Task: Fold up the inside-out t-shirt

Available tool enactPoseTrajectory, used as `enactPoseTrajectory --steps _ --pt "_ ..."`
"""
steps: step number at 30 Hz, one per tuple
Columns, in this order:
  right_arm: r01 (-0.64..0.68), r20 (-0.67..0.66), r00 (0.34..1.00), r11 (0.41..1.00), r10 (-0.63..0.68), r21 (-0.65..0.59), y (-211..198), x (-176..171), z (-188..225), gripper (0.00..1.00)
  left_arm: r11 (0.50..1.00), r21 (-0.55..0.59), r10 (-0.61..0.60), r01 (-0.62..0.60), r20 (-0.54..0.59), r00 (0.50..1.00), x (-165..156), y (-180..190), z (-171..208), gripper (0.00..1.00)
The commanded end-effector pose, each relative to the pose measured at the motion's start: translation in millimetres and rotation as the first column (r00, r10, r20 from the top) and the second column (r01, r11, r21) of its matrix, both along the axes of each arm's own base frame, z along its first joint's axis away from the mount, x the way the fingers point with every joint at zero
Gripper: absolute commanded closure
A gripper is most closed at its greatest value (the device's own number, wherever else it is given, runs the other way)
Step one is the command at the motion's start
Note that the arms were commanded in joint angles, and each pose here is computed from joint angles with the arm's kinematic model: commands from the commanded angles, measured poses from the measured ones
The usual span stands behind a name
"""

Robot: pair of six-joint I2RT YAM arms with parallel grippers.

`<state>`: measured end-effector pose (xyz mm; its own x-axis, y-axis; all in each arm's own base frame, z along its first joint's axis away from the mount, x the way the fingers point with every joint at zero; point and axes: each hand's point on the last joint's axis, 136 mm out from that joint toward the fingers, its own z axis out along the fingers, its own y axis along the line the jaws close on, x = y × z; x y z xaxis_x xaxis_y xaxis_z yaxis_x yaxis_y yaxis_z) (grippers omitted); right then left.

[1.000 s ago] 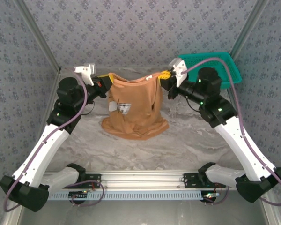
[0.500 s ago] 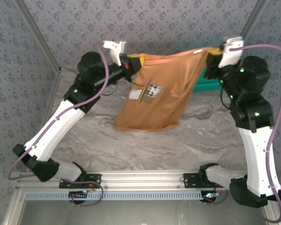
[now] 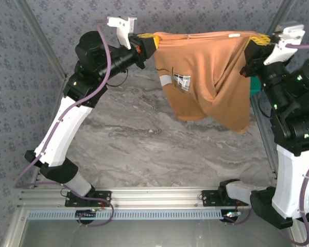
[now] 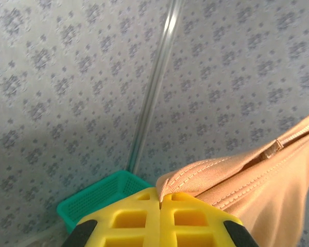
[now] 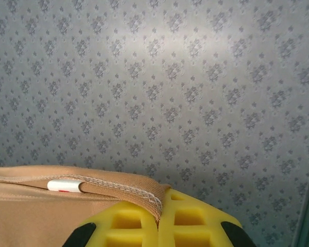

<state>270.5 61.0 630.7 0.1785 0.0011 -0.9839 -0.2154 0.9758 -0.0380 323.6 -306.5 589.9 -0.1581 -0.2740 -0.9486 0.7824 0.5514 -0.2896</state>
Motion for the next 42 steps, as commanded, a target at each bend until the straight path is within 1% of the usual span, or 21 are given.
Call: enactPoseTrajectory --steps 1,4,6,8,10,14,16,20,22,24,26,27,28,31,32,33,34,35,37,39,42 --pt "-0.136 -0.089 0.986 0.99 0.137 0.024 35 33 -32 1.0 0.988 0.118 0.122 -0.104 -0.158 0.98 54 7 -74 1.0" --pt "-0.269 -0.224 0.936 0.962 0.272 0.046 90 62 -95 1.0 0.962 0.176 0.254 -0.21 -0.285 0.924 89 44 -144 1.0" --pt "-0.356 -0.3 0.883 0.932 0.361 0.074 128 71 -134 1.0 0.923 0.196 0.381 -0.331 -0.348 0.856 111 91 -187 1.0" --pt "-0.436 -0.401 0.796 0.889 0.453 0.138 171 81 -185 1.0 0.862 0.243 0.507 -0.446 -0.425 0.75 125 147 -236 1.0" --pt "-0.481 -0.464 0.727 0.857 0.507 0.183 202 84 -222 1.0 0.801 0.307 0.596 -0.513 -0.474 0.648 130 188 -278 1.0" --pt "-0.55 -0.569 0.568 0.789 0.595 0.275 262 82 -290 1.0 0.687 0.456 0.724 -0.566 -0.494 0.482 121 238 -353 0.97" --pt "-0.566 -0.59 0.499 0.754 0.635 0.333 282 81 -308 1.0 0.647 0.507 0.76 -0.57 -0.495 0.422 114 253 -376 0.82" --pt "-0.561 -0.611 0.365 0.69 0.702 0.457 314 82 -340 1.0 0.578 0.584 0.812 -0.57 -0.48 0.332 88 273 -407 0.45" --pt "-0.558 -0.633 0.324 0.682 0.703 0.472 321 84 -351 1.0 0.558 0.596 0.824 -0.577 -0.477 0.305 70 280 -415 0.33" --pt "-0.563 -0.65 0.303 0.681 0.697 0.468 325 87 -360 1.0 0.539 0.598 0.836 -0.593 -0.468 0.288 49 286 -417 0.26" --pt "-0.565 -0.667 0.287 0.684 0.687 0.461 326 90 -364 1.0 0.549 0.574 0.828 -0.607 -0.472 0.302 31 287 -413 0.22" --pt "-0.565 -0.677 0.281 0.688 0.68 0.456 326 92 -367 1.0 0.565 0.555 0.817 -0.61 -0.479 0.321 23 284 -409 0.16" --pt "-0.57 -0.683 0.279 0.689 0.675 0.448 326 94 -369 1.0 0.586 0.541 0.803 -0.603 -0.486 0.345 15 279 -407 0.14" --pt "-0.587 -0.701 0.257 0.684 0.665 0.433 324 97 -373 1.0 0.721 0.45 0.693 -0.528 -0.492 0.527 -2 239 -394 0.12" --pt "-0.6 -0.702 0.242 0.672 0.67 0.435 324 98 -373 1.0 0.787 0.399 0.616 -0.47 -0.483 0.622 -7 216 -386 0.12" --pt "-0.609 -0.702 0.228 0.662 0.674 0.437 324 98 -372 1.0 0.84 0.355 0.54 -0.411 -0.469 0.699 -10 195 -380 0.13" --pt "-0.616 -0.706 0.213 0.654 0.675 0.439 323 98 -373 1.0 0.872 0.328 0.482 -0.363 -0.448 0.753 -13 177 -376 0.14" --pt "-0.625 -0.705 0.205 0.645 0.679 0.439 322 97 -371 1.0 0.887 0.324 0.447 -0.328 -0.429 0.785 -13 165 -375 0.15" --pt "-0.643 -0.7 0.178 0.62 0.692 0.45 321 94 -368 1.0 0.9 0.351 0.397 -0.259 -0.411 0.821 -11 142 -378 0.18" --pt "-0.652 -0.69 0.16 0.601 0.706 0.463 318 92 -363 1.0 0.896 0.389 0.375 -0.212 -0.411 0.831 -2 127 -384 0.23" --pt "-0.646 -0.689 0.166 0.605 0.706 0.465 311 95 -360 1.0 0.902 0.408 0.323 -0.142 -0.42 0.848 9 105 -390 0.28"
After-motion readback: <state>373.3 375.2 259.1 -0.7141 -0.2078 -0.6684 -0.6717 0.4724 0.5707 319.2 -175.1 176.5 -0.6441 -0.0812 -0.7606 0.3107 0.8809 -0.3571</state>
